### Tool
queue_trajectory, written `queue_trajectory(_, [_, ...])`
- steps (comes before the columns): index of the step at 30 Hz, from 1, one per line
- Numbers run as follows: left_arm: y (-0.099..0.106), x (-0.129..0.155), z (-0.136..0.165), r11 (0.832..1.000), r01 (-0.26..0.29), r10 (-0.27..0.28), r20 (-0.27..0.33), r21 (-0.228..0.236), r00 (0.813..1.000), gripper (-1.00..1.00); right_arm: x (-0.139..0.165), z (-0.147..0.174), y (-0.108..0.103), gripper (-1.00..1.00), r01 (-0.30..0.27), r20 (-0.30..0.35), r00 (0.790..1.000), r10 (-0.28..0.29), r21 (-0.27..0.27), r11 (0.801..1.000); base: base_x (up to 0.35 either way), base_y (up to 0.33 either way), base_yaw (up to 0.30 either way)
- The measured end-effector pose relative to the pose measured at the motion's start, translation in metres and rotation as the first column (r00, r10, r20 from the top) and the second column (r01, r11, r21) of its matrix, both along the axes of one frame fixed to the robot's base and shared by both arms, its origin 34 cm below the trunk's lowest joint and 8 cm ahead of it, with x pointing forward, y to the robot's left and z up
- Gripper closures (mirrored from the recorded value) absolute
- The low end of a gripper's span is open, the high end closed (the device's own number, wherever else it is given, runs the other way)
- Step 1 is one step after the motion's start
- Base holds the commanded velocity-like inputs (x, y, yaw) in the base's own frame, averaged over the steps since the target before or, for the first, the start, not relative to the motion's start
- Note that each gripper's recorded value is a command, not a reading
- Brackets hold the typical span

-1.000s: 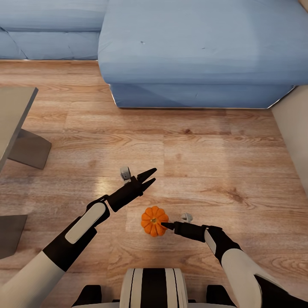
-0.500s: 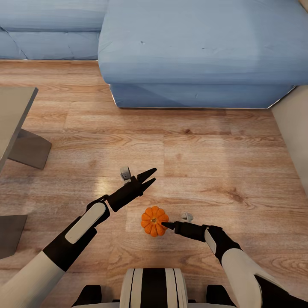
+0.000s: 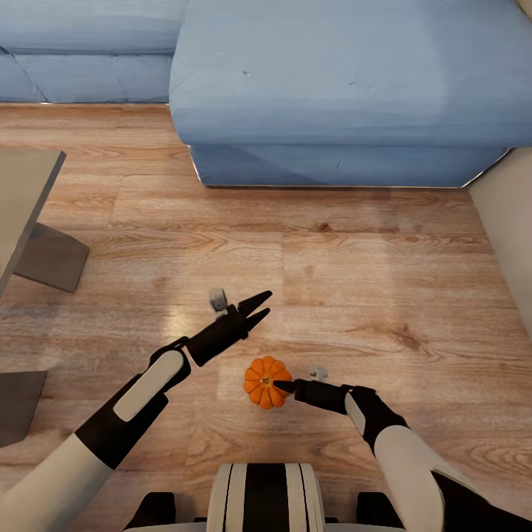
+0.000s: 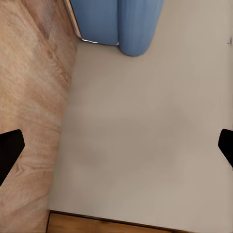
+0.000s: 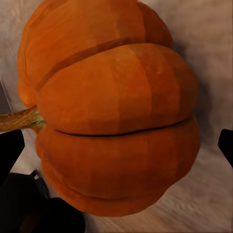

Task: Place each of the two pumpkins and all three candles from the living room inside a cabinet in the living room (use any cabinet), then make sure every cabinet is closed, and position the cauldron so it is next to a table in the living room.

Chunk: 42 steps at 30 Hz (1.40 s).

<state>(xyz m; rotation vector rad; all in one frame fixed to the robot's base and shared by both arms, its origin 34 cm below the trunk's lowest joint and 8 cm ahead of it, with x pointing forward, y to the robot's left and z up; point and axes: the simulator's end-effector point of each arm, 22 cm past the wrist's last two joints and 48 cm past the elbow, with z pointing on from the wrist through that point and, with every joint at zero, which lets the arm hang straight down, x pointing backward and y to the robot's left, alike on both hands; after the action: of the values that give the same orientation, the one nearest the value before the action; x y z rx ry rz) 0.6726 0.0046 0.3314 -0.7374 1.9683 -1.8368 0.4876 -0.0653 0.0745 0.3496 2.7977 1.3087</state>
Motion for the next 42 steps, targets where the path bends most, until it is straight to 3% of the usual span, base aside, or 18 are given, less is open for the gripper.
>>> queue_trajectory(12, [-0.011, -0.006, 0.003, 1.0, 0.016, -0.017, -0.003, -0.014, 1.0, -1.0, -0.001, 0.0, 0.009, -1.0, -0.001, -0.002, 1.0, 0.001, -0.001, 1.0, 0.0, 0.0, 0.0])
queue_trajectory(17, [-0.011, -0.006, 0.003, 1.0, 0.018, -0.018, -0.003, -0.014, 1.0, -1.0, 0.002, -0.009, 0.005, -1.0, 0.002, 0.013, 1.0, -0.001, -0.062, 0.998, 0.0, 0.0, 0.0])
queue_trajectory(42, [-0.012, -0.006, 0.002, 1.0, 0.018, -0.018, -0.003, -0.014, 1.0, -1.0, 0.004, -0.009, 0.006, -1.0, 0.006, 0.016, 1.0, -0.005, -0.061, 0.998, 0.0, 0.0, 0.018])
